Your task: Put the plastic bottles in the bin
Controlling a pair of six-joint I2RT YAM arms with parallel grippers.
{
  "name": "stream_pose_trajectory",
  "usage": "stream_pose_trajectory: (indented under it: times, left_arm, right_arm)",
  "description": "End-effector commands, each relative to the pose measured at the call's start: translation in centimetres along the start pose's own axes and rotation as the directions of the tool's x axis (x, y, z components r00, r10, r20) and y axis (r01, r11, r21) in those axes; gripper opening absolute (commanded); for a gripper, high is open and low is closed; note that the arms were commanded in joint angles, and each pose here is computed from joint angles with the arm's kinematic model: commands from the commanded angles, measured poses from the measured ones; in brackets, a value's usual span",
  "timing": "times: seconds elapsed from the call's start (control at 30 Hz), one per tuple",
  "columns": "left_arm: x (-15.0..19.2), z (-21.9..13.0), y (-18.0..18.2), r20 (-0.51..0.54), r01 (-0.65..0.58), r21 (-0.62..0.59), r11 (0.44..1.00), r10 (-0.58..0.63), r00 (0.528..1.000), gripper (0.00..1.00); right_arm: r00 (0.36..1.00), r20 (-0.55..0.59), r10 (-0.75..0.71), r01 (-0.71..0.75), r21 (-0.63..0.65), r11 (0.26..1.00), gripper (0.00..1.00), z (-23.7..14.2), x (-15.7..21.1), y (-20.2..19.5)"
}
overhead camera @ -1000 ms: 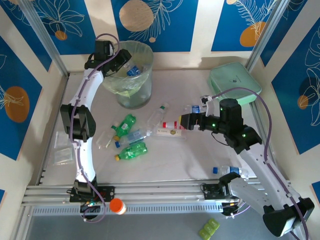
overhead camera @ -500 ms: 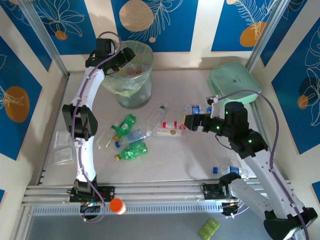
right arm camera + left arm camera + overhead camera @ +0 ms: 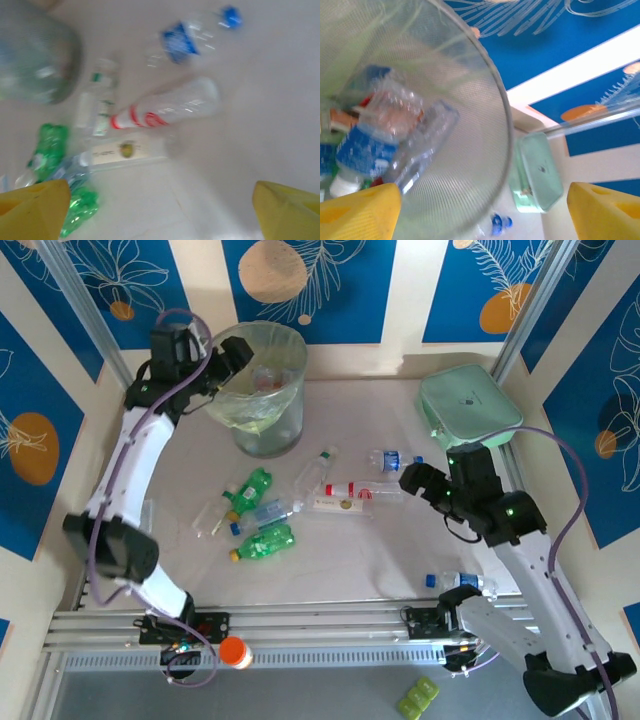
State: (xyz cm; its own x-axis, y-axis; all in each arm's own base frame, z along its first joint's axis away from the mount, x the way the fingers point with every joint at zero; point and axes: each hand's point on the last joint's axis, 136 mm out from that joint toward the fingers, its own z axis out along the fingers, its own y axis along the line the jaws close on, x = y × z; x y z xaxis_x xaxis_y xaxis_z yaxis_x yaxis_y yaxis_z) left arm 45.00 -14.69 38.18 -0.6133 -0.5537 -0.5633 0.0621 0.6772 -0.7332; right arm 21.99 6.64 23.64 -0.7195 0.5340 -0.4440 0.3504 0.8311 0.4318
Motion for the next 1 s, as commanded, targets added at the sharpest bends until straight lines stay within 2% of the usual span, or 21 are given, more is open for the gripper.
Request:
stream_pose_trajectory:
  times: [0.0,0.07,0.17,0.27,0.37,0.63,0.97]
  left_arm:
    - [1.9,-3.1,-0.7,0.068,0.047,-0.016,0.999,-0.046,0.997,0.87]
    - [4.2,-4.5,-0.5,0.065,0.047,-0.038,0.998,-0.045,0.997,0.87]
    - [7.9,-5.8,0.6,0.026,0.056,-0.076,0.996,-0.054,0.998,0.88]
    - [11.0,-6.4,1.3,-0.033,0.044,-0.058,0.997,-0.046,0.998,0.87]
    - [12.8,-6.9,2.1,-0.066,-0.014,-0.061,0.998,0.010,0.998,0.87]
    - [15.0,-7.4,4.0,-0.111,-0.086,-0.073,0.994,0.077,0.991,0.88]
    - [15.3,-7.4,4.6,-0.117,-0.092,-0.092,0.992,0.081,0.990,0.88]
  right_arm:
    - [0.957,-0.036,0.289,-0.248,0.416,0.875,0.85,-0.9,3.3,-7.9]
    - [0.919,-0.047,0.391,-0.311,0.520,0.795,0.81,-0.5,5.0,-9.6]
    - [0.874,0.012,0.486,-0.378,0.645,0.664,0.81,-0.7,6.4,-12.0]
    - [0.833,0.026,0.552,-0.423,0.674,0.606,0.84,0.2,6.9,-12.8]
    - [0.788,0.058,0.613,-0.485,0.671,0.560,0.87,1.3,6.2,-13.6]
    - [0.619,0.112,0.778,-0.634,0.655,0.410,0.84,3.8,6.6,-16.0]
    - [0.524,0.157,0.837,-0.606,0.759,0.237,0.86,4.8,7.7,-19.9]
